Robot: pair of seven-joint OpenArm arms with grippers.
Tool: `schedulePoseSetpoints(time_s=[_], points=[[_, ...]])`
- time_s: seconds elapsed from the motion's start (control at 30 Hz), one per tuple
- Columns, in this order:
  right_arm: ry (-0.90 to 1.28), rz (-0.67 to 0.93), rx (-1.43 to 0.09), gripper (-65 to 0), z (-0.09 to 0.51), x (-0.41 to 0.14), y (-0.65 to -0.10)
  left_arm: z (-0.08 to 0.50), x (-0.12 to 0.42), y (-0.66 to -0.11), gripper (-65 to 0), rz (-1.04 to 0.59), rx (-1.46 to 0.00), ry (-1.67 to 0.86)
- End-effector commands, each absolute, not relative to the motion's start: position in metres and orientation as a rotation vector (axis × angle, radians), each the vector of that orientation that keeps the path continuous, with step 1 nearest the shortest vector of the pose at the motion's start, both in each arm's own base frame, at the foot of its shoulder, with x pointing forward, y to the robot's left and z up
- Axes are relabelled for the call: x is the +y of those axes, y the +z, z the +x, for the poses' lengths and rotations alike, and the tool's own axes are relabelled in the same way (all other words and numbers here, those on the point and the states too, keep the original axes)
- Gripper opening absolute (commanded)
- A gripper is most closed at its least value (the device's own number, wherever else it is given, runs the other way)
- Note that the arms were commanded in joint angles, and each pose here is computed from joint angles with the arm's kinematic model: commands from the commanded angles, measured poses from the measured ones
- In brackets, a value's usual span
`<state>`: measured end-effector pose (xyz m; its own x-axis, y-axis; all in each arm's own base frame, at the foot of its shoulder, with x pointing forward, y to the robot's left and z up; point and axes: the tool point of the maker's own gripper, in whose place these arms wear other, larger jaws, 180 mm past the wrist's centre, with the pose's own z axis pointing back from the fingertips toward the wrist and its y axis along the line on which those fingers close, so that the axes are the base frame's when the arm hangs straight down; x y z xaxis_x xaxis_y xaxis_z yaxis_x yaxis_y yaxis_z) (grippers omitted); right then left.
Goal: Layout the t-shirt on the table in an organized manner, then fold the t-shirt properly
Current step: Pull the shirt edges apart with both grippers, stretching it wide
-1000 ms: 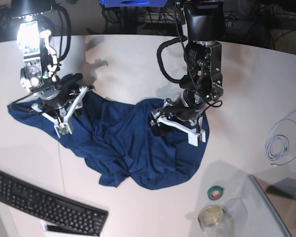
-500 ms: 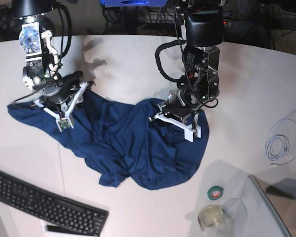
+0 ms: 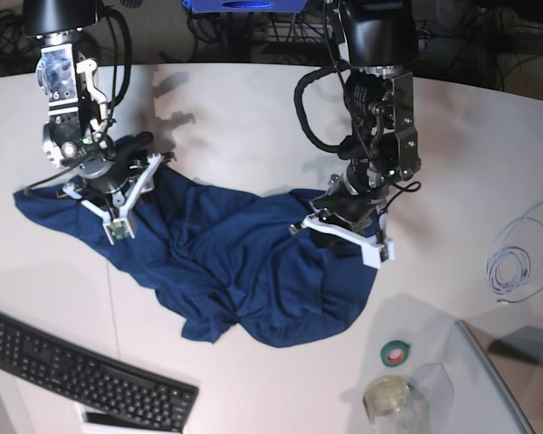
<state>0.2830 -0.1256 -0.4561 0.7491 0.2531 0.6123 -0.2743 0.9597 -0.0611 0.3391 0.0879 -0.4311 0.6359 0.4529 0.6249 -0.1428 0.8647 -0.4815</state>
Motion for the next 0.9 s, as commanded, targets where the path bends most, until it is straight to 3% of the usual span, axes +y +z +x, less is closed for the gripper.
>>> schedulePoseSetpoints(time_s=[0.0,0.2,0.47,0.77,0.87], points=[[0.288,0.034,-0.712,-44.3,0.294,-0.126,-0.445,0.342,0.098,-0.416,-65.0,-0.398,-0.873,0.359],[0.291,0.039,-0.724,-44.3,0.297,-0.122,-0.442,0.295,0.143,-0.399,-65.0,-0.256,-0.910,0.404],[0.289,0.044,-0.748,-44.3,0.307,-0.119,-0.435,0.235,0.190,-0.438,-65.0,-0.125,-0.781,0.509],[0.407,0.199,-0.761,-44.3,0.305,-0.064,-0.428,0.206,0.210,-0.472,-65.0,-0.082,-0.680,0.590],[0.530,0.276,-0.760,-44.3,0.297,-0.023,-0.424,0.201,0.209,-0.475,-65.0,-0.079,-0.669,0.590]])
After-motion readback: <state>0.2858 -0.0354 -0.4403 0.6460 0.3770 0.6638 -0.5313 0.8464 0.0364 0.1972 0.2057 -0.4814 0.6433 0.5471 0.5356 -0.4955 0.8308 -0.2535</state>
